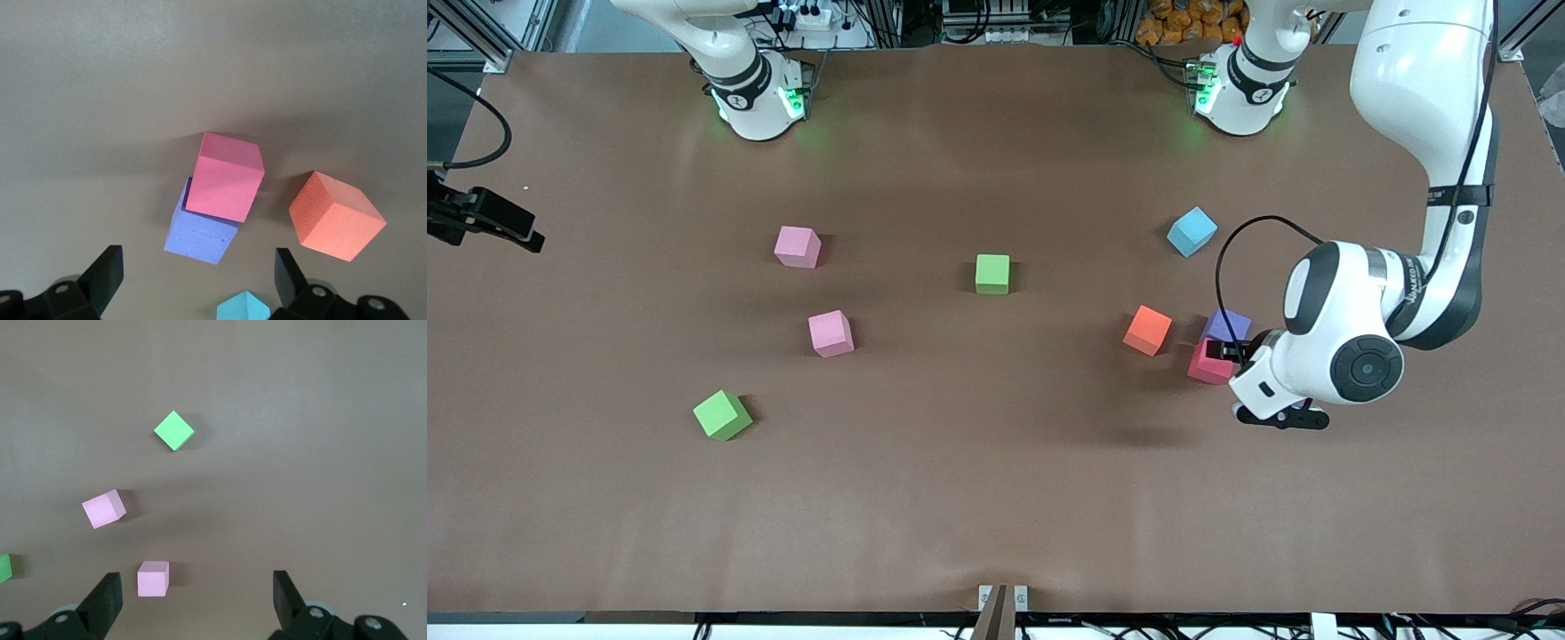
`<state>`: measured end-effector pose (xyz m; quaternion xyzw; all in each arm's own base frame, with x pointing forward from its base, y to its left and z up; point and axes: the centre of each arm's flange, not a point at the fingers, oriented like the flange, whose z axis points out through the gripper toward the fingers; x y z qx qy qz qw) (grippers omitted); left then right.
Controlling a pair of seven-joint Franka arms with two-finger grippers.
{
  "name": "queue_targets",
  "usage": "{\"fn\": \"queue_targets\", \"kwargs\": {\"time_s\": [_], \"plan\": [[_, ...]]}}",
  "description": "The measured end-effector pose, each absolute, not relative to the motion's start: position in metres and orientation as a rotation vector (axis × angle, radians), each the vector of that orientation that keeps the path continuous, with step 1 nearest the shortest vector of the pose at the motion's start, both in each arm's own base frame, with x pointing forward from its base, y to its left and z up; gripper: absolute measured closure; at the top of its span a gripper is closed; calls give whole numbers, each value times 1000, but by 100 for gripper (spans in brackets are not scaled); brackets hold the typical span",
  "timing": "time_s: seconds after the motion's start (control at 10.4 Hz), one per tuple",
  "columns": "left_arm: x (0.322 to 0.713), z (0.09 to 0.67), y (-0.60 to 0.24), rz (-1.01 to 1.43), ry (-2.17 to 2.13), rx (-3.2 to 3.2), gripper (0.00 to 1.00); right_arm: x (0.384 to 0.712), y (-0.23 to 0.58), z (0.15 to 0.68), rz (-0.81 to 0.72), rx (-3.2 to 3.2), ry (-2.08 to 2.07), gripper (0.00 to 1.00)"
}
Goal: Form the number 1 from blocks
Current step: 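Lower the left gripper to the orange block while the right gripper reaches green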
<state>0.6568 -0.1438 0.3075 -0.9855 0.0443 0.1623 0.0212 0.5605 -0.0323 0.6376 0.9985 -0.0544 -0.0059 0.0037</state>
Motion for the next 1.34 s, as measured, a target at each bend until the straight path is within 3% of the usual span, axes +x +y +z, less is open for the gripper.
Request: {"fn": "queue_targets", "kwargs": {"time_s": [0.48,1.05,1.34], "plan": [[660,289,-156,480,103,-3057,0,566,-33,627,-46,3128,-172,0],[671,343,-139,349,58,-3089,0,582,-35,606,-48,3124,-178,0],[676,339,-108,361,-11,-3091,0,593,-38,592,-50,3120,-185,0]]}}
